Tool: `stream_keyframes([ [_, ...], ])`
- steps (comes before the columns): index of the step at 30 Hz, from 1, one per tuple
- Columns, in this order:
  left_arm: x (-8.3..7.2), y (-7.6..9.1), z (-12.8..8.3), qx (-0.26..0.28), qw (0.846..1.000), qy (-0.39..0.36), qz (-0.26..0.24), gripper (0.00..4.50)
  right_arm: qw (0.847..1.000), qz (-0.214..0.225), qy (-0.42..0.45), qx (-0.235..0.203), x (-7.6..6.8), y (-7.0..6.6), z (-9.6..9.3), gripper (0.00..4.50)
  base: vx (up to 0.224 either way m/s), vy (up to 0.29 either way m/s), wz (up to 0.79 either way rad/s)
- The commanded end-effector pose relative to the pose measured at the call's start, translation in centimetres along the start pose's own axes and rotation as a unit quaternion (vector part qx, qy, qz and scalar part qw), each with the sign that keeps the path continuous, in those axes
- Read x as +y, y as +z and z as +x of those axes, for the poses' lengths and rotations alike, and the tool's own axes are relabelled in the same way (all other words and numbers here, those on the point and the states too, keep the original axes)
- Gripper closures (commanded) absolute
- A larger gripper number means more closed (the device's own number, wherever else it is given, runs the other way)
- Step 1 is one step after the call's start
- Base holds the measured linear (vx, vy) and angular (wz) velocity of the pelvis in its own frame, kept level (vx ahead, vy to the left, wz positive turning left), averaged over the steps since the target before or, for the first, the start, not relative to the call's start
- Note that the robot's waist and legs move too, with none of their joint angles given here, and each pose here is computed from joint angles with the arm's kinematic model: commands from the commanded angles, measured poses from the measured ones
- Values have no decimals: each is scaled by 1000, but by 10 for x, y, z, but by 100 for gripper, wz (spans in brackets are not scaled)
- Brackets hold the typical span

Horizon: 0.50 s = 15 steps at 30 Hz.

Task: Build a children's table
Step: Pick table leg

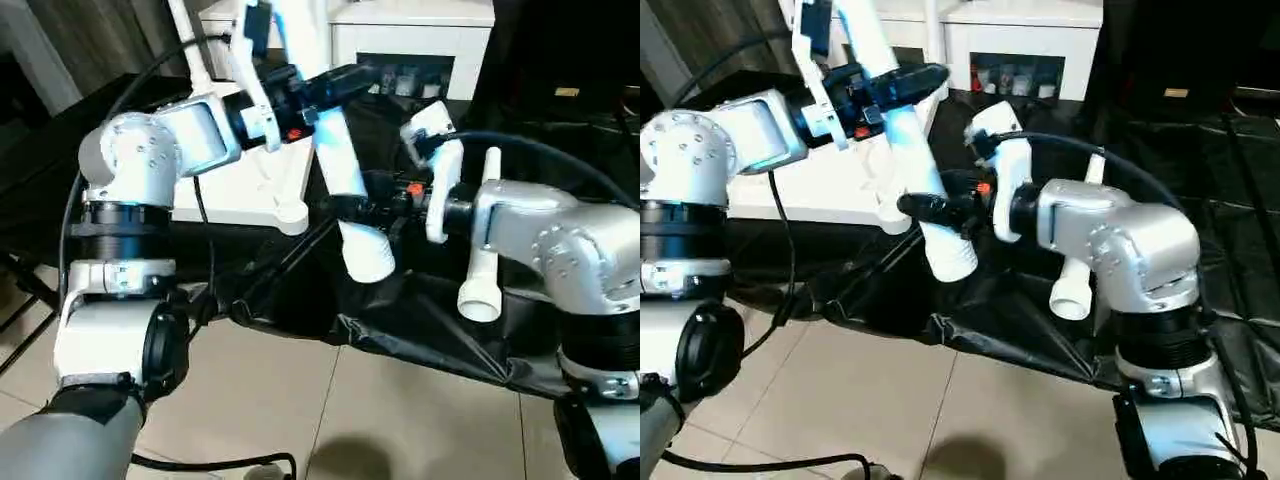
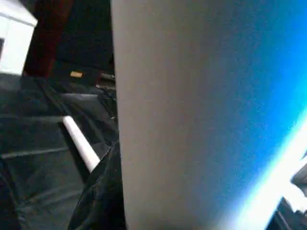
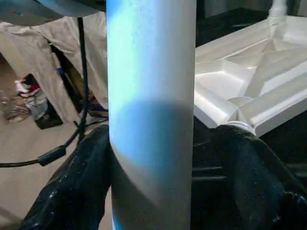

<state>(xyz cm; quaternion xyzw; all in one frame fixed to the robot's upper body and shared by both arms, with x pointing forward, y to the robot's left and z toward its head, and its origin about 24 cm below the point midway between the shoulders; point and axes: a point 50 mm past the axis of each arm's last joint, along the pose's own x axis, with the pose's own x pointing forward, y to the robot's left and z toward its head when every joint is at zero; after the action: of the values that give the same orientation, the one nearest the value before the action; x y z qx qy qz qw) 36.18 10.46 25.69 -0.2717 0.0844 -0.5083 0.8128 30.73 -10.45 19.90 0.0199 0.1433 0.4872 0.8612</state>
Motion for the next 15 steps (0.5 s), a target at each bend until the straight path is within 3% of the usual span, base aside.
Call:
stream_keyframes([
  [1, -3, 8, -2, -13, 1000, -9, -14, 286, 1000, -5, 0, -3, 1, 9, -6, 109, 0, 0, 0],
  [3, -2, 8, -2, -18, 999, -14, -37, 286, 1000, 0, 8, 3, 2, 9, -8, 109, 0, 0, 0],
  [11, -2, 8, -2, -14, 998, -20, -50, 286, 1000, 2, 18, 14, 4, 9, -9, 109, 0, 0, 0],
  [15, -3, 5, -2, 5, 1000, -16, -11, 286, 1000, -10, 9, 19, 4, 8, -8, 109, 0, 0, 0],
])
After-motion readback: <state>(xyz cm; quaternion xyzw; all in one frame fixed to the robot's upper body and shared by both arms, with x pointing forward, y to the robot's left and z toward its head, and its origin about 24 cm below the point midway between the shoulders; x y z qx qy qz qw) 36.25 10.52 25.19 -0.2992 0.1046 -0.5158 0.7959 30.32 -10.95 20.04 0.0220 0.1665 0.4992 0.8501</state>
